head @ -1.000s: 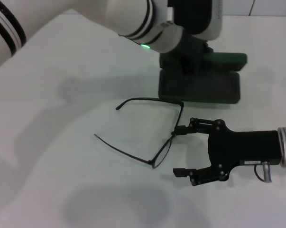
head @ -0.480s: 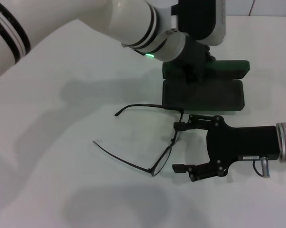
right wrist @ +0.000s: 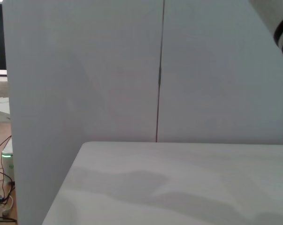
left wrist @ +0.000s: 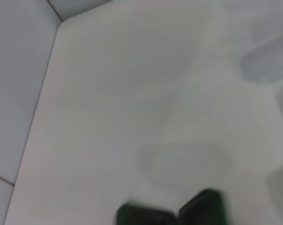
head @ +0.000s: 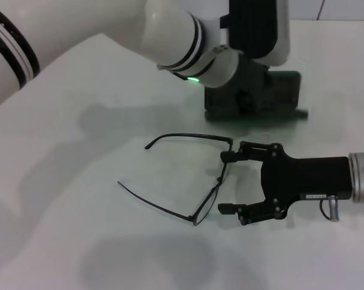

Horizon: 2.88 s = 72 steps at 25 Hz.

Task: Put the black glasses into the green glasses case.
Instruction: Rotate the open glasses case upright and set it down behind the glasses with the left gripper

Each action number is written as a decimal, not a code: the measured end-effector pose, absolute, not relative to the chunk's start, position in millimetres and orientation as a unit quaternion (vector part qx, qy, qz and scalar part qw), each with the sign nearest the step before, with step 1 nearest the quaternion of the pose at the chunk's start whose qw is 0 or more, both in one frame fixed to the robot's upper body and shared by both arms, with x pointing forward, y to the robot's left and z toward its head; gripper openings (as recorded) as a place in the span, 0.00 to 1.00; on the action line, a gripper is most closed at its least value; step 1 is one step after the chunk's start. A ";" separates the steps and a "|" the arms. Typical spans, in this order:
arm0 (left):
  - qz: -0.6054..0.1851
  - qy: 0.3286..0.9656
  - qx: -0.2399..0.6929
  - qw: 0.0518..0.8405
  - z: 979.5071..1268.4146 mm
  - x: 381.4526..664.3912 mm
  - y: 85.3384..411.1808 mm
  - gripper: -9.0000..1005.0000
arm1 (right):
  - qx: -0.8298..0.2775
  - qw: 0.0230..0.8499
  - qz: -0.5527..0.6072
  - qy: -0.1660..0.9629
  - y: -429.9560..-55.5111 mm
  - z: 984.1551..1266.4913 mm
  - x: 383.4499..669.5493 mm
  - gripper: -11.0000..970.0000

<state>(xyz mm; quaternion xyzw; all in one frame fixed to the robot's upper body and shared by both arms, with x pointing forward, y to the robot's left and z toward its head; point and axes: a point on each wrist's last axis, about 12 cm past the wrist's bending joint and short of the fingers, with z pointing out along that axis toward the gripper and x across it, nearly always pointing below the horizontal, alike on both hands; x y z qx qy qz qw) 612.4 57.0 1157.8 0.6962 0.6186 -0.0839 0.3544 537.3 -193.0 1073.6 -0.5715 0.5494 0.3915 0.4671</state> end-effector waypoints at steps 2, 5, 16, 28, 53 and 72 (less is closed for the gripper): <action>-0.101 0.619 0.688 0.365 1162.1 609.8 54.6 0.40 | -0.571 0.467 0.391 0.550 -192.9 1073.5 537.6 0.91; -0.159 0.610 0.660 0.408 1175.3 601.4 53.8 0.51 | -0.570 0.471 0.391 0.549 -193.2 1074.4 538.2 0.91; -0.306 0.635 0.474 0.528 1178.2 595.1 112.4 0.77 | -0.572 0.477 0.385 0.546 -194.1 1078.5 542.4 0.91; -0.227 0.793 0.464 0.325 1163.7 657.1 77.8 0.78 | -0.579 0.471 0.383 0.544 -188.9 1078.2 544.3 0.91; -0.103 0.787 0.526 0.306 1155.4 658.6 53.7 0.78 | -0.582 0.468 0.381 0.546 -190.5 1072.1 540.4 0.91; -0.070 0.768 0.564 0.296 1153.1 656.4 44.6 0.78 | -0.586 0.466 0.374 0.547 -187.4 1071.2 542.4 0.91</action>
